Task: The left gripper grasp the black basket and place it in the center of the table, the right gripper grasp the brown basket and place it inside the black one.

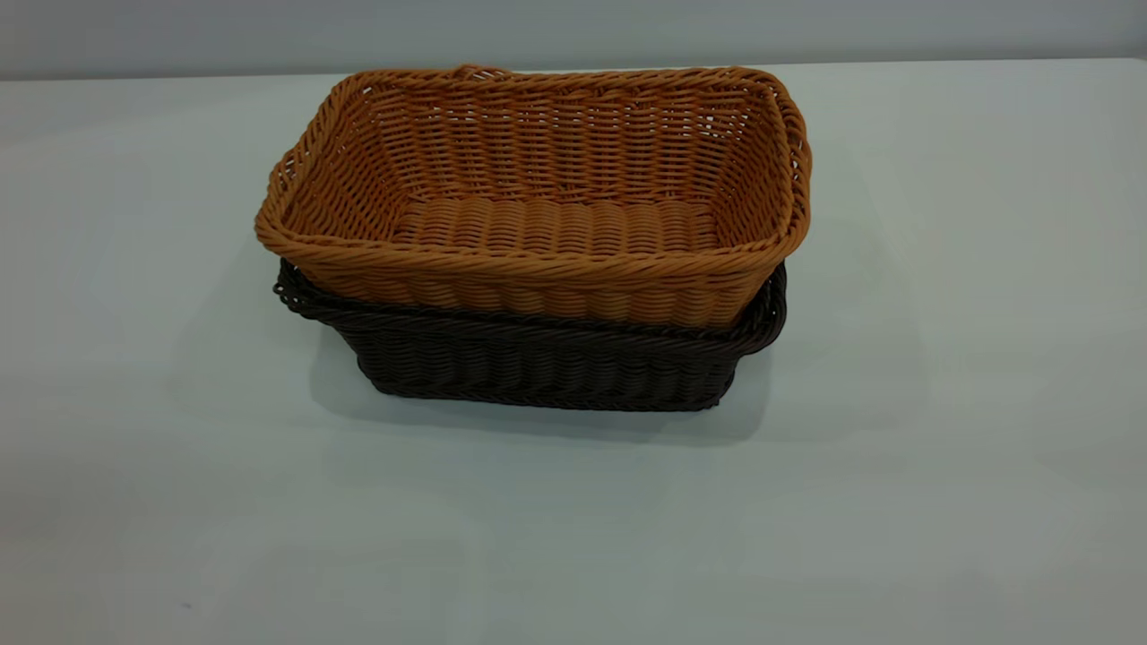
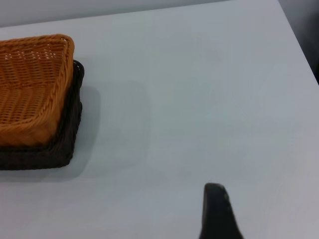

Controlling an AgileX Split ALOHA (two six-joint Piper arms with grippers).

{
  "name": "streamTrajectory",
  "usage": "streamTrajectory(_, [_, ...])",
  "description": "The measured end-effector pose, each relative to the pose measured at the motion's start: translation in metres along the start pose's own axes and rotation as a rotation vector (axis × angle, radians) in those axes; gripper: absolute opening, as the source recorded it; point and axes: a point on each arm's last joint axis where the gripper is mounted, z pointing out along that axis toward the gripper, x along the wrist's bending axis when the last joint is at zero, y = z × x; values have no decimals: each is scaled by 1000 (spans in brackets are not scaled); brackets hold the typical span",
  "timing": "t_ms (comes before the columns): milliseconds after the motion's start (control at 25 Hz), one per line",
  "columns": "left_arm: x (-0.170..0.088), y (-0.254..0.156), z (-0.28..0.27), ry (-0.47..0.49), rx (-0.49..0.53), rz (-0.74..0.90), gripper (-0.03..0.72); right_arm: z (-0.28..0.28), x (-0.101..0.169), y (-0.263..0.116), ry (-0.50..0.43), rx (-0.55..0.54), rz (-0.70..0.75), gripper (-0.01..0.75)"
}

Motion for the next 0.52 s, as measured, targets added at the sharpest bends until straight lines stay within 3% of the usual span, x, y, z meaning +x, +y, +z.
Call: streamTrajectory(520, [0, 0, 0, -2, 1, -2, 580, 0, 0, 0, 2, 0, 2, 263])
